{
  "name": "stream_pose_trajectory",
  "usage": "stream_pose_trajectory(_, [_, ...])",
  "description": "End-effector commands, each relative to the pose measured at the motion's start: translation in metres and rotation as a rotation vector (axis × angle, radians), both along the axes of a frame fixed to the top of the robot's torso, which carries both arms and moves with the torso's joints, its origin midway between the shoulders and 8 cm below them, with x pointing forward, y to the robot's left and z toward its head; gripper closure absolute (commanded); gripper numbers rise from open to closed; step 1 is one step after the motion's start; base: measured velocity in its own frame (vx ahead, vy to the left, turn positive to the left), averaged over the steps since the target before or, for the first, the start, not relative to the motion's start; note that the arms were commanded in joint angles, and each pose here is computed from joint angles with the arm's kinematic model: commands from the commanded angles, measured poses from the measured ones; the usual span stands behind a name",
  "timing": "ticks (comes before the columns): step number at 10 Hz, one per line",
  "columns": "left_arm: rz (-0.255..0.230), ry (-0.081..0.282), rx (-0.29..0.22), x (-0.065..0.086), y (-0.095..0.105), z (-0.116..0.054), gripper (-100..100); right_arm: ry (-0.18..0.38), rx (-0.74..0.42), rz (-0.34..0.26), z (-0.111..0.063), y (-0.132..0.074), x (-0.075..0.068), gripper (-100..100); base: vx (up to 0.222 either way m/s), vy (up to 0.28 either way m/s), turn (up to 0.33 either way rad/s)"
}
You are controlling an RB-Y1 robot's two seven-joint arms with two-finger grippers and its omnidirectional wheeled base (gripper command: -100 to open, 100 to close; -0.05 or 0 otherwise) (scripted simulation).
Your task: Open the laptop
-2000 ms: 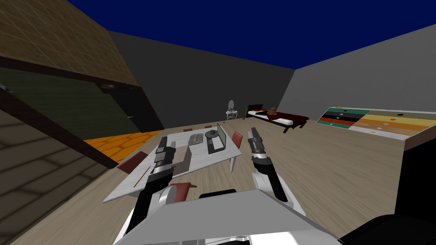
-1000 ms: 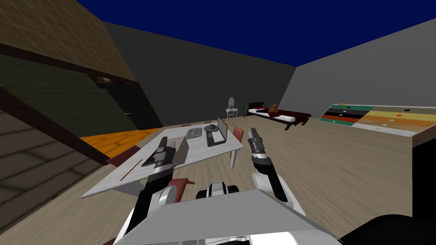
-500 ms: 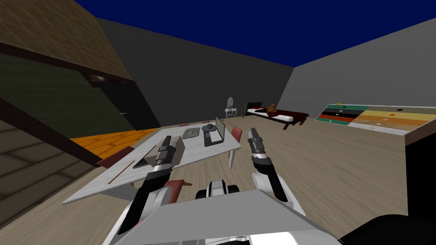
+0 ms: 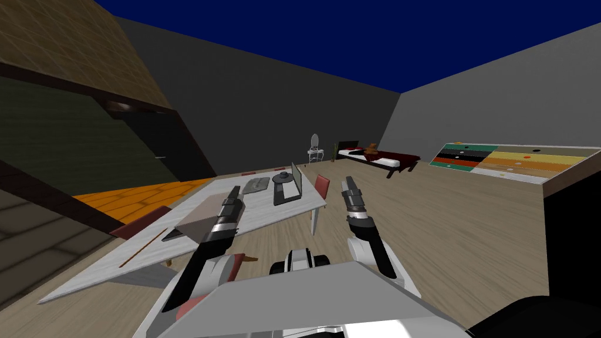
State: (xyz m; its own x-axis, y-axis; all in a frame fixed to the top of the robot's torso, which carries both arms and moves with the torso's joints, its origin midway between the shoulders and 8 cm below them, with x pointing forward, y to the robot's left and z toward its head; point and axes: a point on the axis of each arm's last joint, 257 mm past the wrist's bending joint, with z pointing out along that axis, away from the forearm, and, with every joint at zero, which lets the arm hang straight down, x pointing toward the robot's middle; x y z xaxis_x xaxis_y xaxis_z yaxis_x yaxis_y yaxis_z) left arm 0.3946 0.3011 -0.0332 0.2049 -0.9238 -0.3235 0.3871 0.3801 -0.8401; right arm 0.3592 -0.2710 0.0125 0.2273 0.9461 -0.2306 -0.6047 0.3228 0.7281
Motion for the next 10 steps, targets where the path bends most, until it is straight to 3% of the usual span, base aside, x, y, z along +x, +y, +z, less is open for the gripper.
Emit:
stream_pose_trajectory(1, [0.022, 0.046, 0.033, 0.007, 0.005, -0.006, -100, 0.0, 0.0, 0.0, 0.0, 0.0, 0.0, 0, 0.053, -0.137, -0.053])
stream_pose_trajectory(10, [0.109, 0.172, 0.078, 0.026, 0.025, -0.025, -100, 0.0, 0.0, 0.0, 0.0, 0.0, 0.0, 0, 0.045, -0.115, -0.036])
